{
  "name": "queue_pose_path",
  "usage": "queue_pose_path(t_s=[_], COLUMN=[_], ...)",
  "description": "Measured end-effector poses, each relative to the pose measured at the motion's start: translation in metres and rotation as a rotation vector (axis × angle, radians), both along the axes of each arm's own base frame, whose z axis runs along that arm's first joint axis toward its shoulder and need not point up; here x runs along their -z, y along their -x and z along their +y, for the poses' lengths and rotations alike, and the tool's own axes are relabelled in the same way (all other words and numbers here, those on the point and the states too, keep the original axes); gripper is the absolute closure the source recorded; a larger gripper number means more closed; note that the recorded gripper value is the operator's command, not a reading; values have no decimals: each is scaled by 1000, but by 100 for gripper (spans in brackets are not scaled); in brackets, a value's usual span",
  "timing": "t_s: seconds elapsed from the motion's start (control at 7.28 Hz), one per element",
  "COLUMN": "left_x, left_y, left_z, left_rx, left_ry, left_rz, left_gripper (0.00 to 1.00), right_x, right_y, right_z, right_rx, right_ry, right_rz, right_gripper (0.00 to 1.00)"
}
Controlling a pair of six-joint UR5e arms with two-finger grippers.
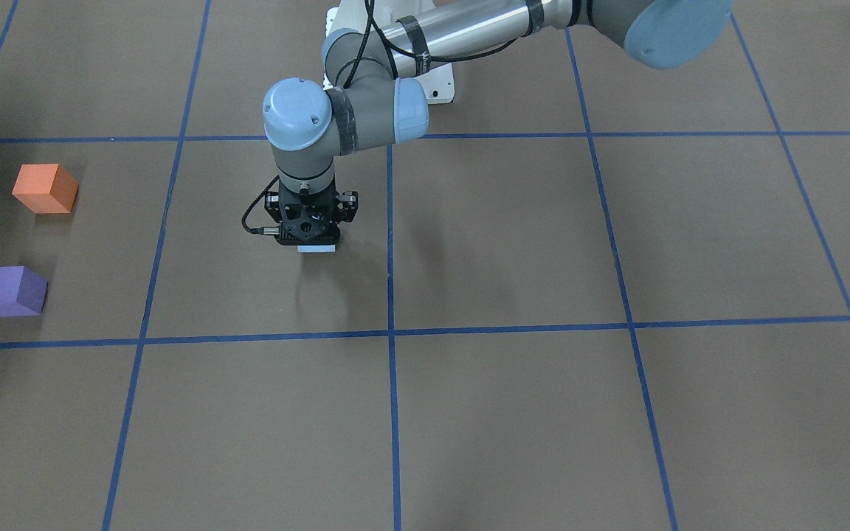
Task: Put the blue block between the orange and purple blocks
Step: 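Set the light blue cube at table center while the right arm approaches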
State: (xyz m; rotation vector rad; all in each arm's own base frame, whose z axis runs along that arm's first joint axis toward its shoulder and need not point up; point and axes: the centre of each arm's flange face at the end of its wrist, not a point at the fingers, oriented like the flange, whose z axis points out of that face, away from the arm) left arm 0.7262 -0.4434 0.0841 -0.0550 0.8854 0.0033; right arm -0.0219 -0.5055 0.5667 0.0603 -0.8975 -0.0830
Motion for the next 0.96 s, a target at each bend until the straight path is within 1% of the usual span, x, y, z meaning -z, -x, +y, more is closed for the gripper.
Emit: queue_pose_path(t_s=[0.27,0.55,0.69,0.82,0.96], left_x=[4,24,14,-18,-60], left_y=[2,35,71,126,187], left_z=[0,-17,-30,-45,-59], left_rx=[3,25,37,55,64], left_ry=[-16,-30,-25,-11,-1], left_rz=[6,55,92,126,147], left_gripper=[1,1,1,1,1], right_x=[9,45,75,115,153], right_y=[24,89,142,203,265], right_z=[-1,5,10,17,27], right_rx=[26,50,47,26,-8], right_ry=[6,19,21,37,51], right_rz=[-15,-41,-74,-111,-127], right_gripper=[0,0,0,0,0])
